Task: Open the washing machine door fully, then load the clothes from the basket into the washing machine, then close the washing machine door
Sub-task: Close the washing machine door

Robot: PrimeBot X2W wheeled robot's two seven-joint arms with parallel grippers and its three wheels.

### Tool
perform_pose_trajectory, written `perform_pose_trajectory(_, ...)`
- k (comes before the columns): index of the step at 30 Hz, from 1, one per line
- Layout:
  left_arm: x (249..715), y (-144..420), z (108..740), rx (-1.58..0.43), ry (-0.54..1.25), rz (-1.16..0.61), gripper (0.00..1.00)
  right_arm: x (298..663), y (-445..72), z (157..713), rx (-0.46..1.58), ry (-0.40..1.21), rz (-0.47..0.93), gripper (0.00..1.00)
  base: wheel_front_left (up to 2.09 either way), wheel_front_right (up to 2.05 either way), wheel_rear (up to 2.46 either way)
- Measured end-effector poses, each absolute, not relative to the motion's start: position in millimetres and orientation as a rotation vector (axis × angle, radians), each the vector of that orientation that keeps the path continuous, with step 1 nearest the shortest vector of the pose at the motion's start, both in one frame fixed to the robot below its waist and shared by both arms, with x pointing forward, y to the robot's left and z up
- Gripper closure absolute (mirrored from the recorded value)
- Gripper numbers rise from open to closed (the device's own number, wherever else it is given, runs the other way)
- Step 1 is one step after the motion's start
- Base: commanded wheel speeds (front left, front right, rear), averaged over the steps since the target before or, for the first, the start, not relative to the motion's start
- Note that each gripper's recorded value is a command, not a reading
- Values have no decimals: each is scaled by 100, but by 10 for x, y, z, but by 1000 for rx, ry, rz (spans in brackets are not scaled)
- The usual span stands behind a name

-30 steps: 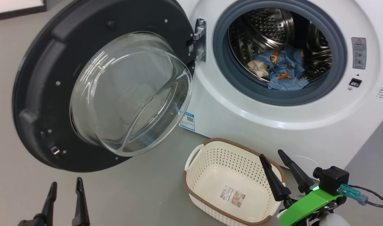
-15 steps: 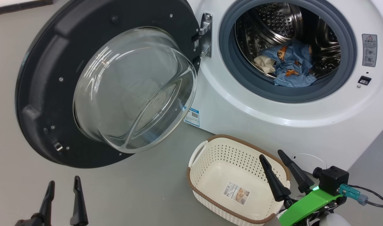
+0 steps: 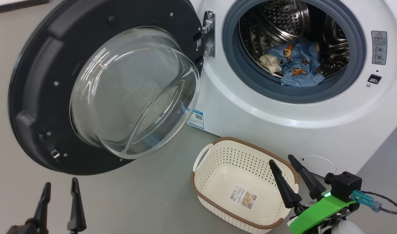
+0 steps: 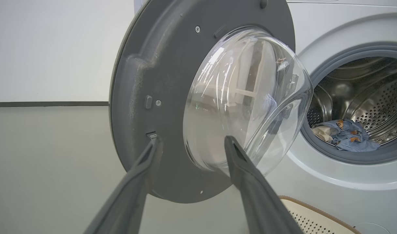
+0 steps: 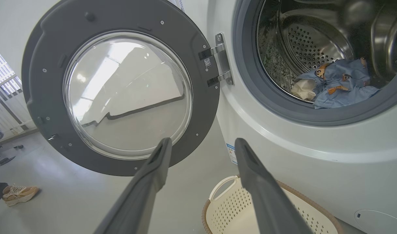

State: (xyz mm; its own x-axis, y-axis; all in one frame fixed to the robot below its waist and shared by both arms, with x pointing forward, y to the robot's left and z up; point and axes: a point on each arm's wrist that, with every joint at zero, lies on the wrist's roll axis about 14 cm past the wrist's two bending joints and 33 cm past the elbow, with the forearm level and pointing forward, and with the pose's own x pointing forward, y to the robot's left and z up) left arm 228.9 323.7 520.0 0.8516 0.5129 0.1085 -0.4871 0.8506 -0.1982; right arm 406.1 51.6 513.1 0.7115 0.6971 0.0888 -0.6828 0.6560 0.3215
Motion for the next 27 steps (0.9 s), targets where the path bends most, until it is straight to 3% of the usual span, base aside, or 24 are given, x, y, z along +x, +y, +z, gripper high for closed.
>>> perform_pose_trajectory(3,2308,3242,5234,-157,-162,520,0,4067,501,5124,347,45,778,0,0,0,0)
perform_pose_trajectory(4,2313,3251,5257,-152,-166,517,9,4068,496,5121,347,45,776,0,0,0,0)
perform_pose_trajectory(6,2320,3282,5315,-138,-174,512,58,4072,490,5113,348,47,774,0,0,0,0)
perform_pose_trajectory(7,2327,3293,5357,-130,-180,508,87,4075,488,5108,349,48,773,0,0,0,0)
perform_pose_trajectory(8,2336,3298,5398,-124,-186,504,100,4077,487,5103,349,49,772,0,0,0,0)
perform_pose_trajectory(21,2405,3704,6524,-30,-389,439,100,4092,496,5056,358,62,771,0,0,0,0)
perform_pose_trajectory(27,2364,3981,6947,-87,-475,455,100,4095,471,5067,357,57,764,0,0,0,0)
